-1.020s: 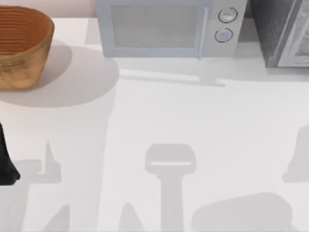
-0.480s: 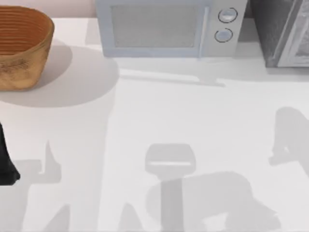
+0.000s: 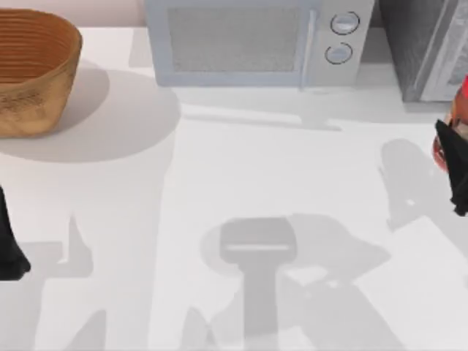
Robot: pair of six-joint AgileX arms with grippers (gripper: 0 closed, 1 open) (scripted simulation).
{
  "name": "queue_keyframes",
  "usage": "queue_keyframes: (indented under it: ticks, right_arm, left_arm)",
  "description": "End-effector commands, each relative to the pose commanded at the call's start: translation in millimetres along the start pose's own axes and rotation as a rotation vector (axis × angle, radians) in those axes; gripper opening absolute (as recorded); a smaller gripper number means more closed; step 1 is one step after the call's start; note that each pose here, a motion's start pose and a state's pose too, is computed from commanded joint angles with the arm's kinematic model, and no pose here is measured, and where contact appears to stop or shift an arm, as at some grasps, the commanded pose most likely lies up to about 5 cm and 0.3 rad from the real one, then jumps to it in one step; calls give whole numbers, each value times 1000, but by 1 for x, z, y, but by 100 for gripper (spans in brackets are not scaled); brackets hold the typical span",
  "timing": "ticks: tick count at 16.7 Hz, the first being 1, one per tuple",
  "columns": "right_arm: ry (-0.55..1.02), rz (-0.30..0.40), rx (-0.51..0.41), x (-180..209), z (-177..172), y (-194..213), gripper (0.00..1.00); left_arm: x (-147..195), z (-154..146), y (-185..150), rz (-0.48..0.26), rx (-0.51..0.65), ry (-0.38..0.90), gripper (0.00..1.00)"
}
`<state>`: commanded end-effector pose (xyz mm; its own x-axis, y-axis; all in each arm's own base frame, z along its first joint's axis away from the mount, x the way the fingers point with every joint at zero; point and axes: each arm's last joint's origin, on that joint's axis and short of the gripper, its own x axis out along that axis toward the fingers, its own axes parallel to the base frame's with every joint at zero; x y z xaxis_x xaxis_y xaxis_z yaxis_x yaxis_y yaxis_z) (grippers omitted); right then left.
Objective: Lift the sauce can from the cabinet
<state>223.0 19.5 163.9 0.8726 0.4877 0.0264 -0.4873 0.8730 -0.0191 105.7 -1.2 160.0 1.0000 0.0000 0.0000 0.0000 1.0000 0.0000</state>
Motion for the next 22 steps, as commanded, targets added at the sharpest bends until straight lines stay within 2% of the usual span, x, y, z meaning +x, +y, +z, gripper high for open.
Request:
queue_keyframes:
  ticks: [5, 10, 18, 22]
  right_arm:
    - [10, 151, 10, 26, -43, -7, 0]
    - [21, 241, 19, 33, -76, -6, 0]
    - [27, 247, 25, 33, -82, -7, 0]
    - [25, 249, 21, 56, -92, -2, 0]
  left_arm:
    - [0, 0, 0, 0, 0, 0, 100]
    - [0, 0, 0, 0, 0, 0, 100]
    - [0, 0, 0, 0, 0, 0, 100]
    - [0, 0, 0, 0, 0, 0, 100]
